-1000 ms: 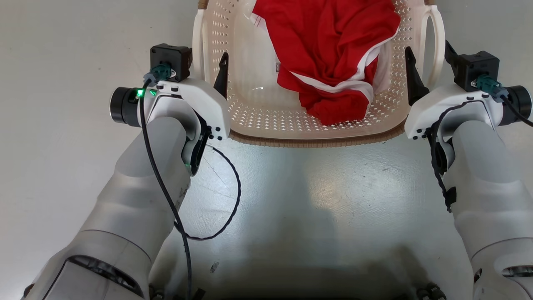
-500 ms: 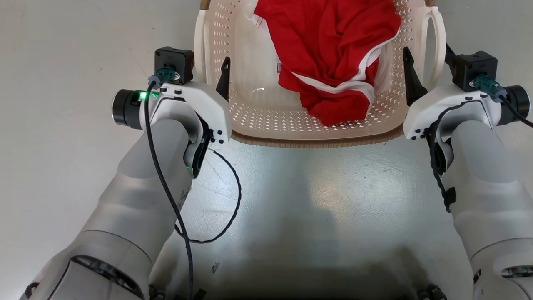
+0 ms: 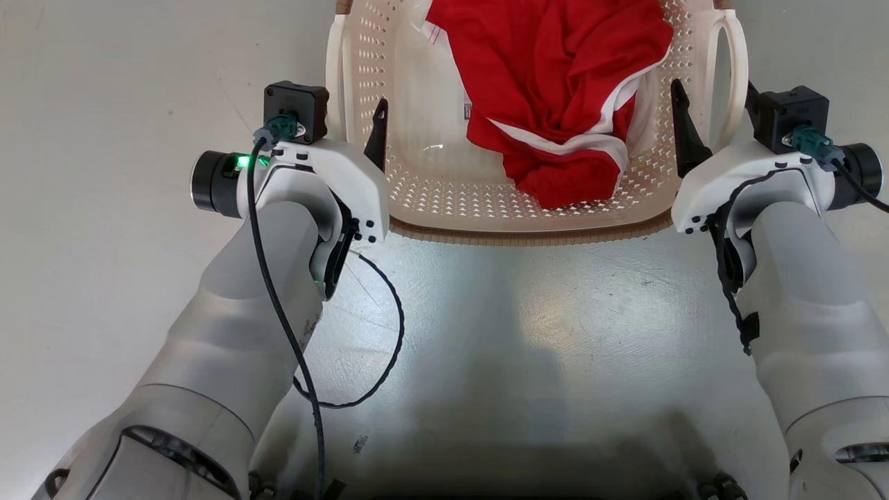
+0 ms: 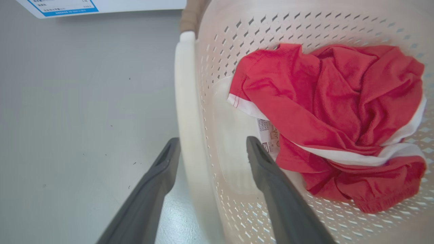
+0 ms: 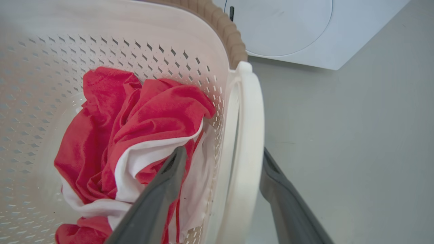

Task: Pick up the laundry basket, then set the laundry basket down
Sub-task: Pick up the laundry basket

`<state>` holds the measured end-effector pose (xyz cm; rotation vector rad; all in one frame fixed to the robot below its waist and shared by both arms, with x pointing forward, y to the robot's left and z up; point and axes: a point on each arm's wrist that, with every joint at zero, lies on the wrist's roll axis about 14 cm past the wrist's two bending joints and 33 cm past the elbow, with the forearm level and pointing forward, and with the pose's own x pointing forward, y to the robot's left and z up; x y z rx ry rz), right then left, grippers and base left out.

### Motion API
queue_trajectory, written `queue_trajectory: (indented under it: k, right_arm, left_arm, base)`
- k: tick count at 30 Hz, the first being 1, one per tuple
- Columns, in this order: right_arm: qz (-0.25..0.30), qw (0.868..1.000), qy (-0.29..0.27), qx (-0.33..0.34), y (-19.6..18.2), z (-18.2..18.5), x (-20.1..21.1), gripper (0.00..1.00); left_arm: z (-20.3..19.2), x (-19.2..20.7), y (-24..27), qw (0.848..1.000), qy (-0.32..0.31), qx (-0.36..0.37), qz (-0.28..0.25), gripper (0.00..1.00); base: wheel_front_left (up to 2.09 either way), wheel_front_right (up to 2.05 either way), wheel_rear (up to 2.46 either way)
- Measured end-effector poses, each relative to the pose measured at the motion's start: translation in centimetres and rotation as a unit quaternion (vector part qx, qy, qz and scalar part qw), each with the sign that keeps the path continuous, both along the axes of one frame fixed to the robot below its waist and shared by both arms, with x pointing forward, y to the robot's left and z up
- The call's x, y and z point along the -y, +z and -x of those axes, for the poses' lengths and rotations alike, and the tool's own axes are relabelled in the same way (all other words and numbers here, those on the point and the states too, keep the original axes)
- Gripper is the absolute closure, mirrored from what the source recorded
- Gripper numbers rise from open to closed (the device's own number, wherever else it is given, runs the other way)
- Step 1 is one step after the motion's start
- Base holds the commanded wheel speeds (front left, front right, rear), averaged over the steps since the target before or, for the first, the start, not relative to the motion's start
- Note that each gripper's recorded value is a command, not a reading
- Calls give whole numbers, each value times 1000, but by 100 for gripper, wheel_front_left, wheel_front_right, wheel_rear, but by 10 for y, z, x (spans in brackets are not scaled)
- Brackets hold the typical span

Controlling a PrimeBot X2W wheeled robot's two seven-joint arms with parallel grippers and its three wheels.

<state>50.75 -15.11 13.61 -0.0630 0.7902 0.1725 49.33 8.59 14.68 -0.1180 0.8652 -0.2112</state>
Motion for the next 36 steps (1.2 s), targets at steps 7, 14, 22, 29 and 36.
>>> queue_trajectory:
  k: [7, 14, 22, 29, 36]
  right_arm:
    - [0, 1000, 2, -3, -2, 2, -1, 0]
    - [-6, 1000, -2, -16, -6, 9, -2, 100]
    - [-11, 1000, -9, -20, -6, 10, -1, 100]
    - [-18, 1000, -8, -20, 1, 9, -4, 100]
    - [-19, 1000, 0, -18, 14, 10, -6, 100]
  left_arm:
    - [-1, 1, -1, 1000, 0, 0, 1, 0]
    - [3, 1, -4, 1000, -11, -6, -7, 100]
    - [0, 0, -2, 1000, -12, -3, -10, 100]
    - [-1, 0, 3, 1000, -8, -2, -10, 100]
    - [0, 0, 13, 1000, -5, -1, -11, 100]
  base:
    - [0, 0, 0]
    - [0, 0, 0]
    - [0, 0, 0]
    - [0, 0, 0]
    - [0, 0, 0]
